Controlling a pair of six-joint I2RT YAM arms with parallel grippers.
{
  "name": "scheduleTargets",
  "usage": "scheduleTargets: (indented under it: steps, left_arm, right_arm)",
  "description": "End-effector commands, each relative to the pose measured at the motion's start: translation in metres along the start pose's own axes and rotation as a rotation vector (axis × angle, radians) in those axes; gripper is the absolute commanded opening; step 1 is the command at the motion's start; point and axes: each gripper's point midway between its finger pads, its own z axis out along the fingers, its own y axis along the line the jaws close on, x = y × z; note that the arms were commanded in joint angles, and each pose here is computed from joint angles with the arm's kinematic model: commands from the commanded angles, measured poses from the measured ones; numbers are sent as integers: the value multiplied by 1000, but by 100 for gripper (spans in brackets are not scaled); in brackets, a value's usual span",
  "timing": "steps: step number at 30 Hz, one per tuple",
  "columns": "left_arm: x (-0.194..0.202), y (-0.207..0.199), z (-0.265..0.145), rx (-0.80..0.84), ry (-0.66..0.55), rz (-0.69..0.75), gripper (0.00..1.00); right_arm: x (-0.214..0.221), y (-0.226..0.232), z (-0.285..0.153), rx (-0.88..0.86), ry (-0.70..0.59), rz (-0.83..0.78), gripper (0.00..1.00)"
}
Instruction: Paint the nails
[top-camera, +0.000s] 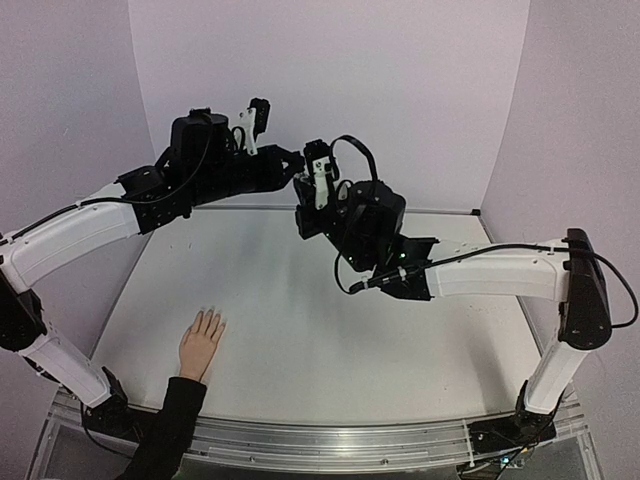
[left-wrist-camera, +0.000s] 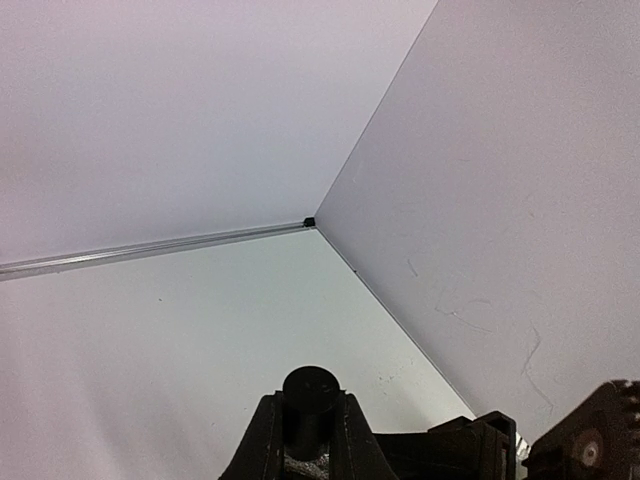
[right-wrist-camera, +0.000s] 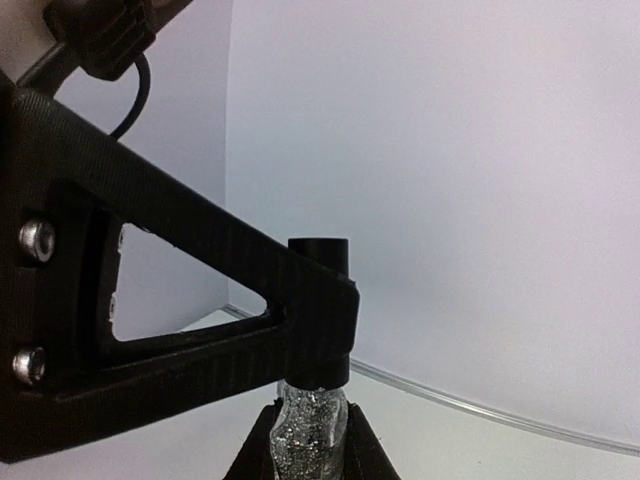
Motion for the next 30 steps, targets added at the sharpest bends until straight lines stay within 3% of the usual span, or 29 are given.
scheduleTargets:
  steps: [1,3,6,7,9,13,19,22,30]
  left_arm:
    - [-11,-6,-3,9,-11,-5,2]
    - [-9,-26,-6,120,10,16,22]
    - [-11,-38,-15,229,12,14,62]
    - [-12,-39,-19,276,18,-7,72]
    - [-18,-38,-31,362,9,-54,81]
    - [-20,-39,-50,549,-9,-105,83]
    - [-10,-50,-48,662,56,-89,83]
    - [-10,-57,-50,716,66,-80,81]
    - [-5,-60,-54,745,87,-61,63]
  right_arm:
    - [-19,-24,-2,93,-60,-68,0]
    - [-21,-16,-6,5,-77,-67,0]
    - [-23,-8,-15,-175,-106,-26,0]
    - [-24,-5,-21,-251,-115,-7,0]
    - [-27,3,-34,-416,-130,26,0]
    - [-33,8,-54,-640,-137,109,0]
    - [-47,23,-68,-890,-117,250,0]
    - [-49,27,-65,-937,-104,286,0]
    - [-52,28,-56,-956,-105,349,0]
